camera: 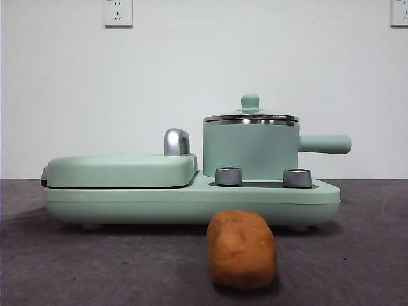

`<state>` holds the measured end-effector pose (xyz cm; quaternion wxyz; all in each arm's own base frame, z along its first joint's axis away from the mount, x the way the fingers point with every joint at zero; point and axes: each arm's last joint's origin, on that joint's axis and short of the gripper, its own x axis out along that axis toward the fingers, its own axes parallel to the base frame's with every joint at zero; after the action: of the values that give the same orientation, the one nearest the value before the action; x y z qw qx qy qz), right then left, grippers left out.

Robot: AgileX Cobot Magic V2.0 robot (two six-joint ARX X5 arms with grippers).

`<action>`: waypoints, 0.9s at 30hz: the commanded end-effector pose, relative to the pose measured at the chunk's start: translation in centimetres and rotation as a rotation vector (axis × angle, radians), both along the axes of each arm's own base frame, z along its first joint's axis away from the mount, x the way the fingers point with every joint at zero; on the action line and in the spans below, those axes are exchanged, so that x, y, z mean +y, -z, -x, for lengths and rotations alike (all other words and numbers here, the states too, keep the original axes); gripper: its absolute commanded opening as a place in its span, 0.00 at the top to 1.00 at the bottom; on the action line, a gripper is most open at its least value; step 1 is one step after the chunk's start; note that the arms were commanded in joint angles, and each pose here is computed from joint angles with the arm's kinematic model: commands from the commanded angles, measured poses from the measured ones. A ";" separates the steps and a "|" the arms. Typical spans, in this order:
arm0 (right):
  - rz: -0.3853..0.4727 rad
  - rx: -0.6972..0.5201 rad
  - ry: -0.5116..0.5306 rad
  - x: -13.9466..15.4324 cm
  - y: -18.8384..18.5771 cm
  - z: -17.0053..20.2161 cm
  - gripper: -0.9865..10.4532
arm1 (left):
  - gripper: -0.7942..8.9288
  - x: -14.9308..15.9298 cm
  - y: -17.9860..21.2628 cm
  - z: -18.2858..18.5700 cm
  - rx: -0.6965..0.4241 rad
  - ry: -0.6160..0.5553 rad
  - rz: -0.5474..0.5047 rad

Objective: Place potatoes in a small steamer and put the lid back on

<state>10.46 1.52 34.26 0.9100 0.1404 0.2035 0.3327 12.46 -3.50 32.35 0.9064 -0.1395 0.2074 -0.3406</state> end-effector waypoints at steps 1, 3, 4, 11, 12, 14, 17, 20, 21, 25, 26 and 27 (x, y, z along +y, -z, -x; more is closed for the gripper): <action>0.057 -0.073 -0.041 0.1 -0.6 0.1 0.80 | 0.89 -0.2 -0.4 -0.5 -0.011 0.034 -0.007; 0.057 -0.071 -0.049 0.2 -0.6 0.1 0.73 | 0.89 -0.4 -0.1 -0.9 0.009 0.039 -0.010; 0.057 -0.067 -0.052 0.3 -0.6 0.1 0.71 | 0.89 -0.4 0.0 -1.1 0.016 0.039 -0.011; 0.058 -0.036 -0.047 0.3 -0.3 0.2 0.52 | 0.57 -0.7 0.2 -1.6 0.030 0.055 -0.013; 0.058 -0.033 -0.047 0.3 -0.3 0.2 0.51 | 0.53 -0.8 0.2 -1.6 0.030 0.059 -0.013; 0.058 -0.031 -0.047 0.3 -0.3 0.2 0.51 | 0.51 -0.9 0.1 -1.7 0.030 0.066 -0.013; 0.058 -0.032 -0.048 0.3 -0.3 0.2 0.51 | 0.50 -1.3 -0.3 -2.1 0.014 0.086 -0.010; 0.058 -0.030 -0.048 0.3 -0.3 0.2 0.51 | 0.49 -1.9 -0.8 -2.7 -0.014 0.117 -0.005; 0.057 -0.029 -0.048 0.3 -0.2 0.3 0.51 | 0.49 -2.1 -1.0 -3.0 -0.019 0.126 -0.005; 0.050 -0.022 -0.044 0.3 -0.3 0.2 0.51 | 0.49 -3.4 -2.1 -4.6 -0.049 0.176 -0.014; 0.048 -0.020 -0.043 0.3 -0.3 0.2 0.51 | 0.49 -3.8 -2.4 -5.1 -0.055 0.191 -0.024; 0.048 -0.019 -0.043 0.3 -0.2 0.3 0.51 | 0.49 -4.1 -2.7 -5.7 -0.059 0.204 -0.032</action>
<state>10.28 1.77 33.92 0.9061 0.1133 0.2140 0.3470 17.63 -7.29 34.40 0.8746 -0.1102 0.2135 -0.4211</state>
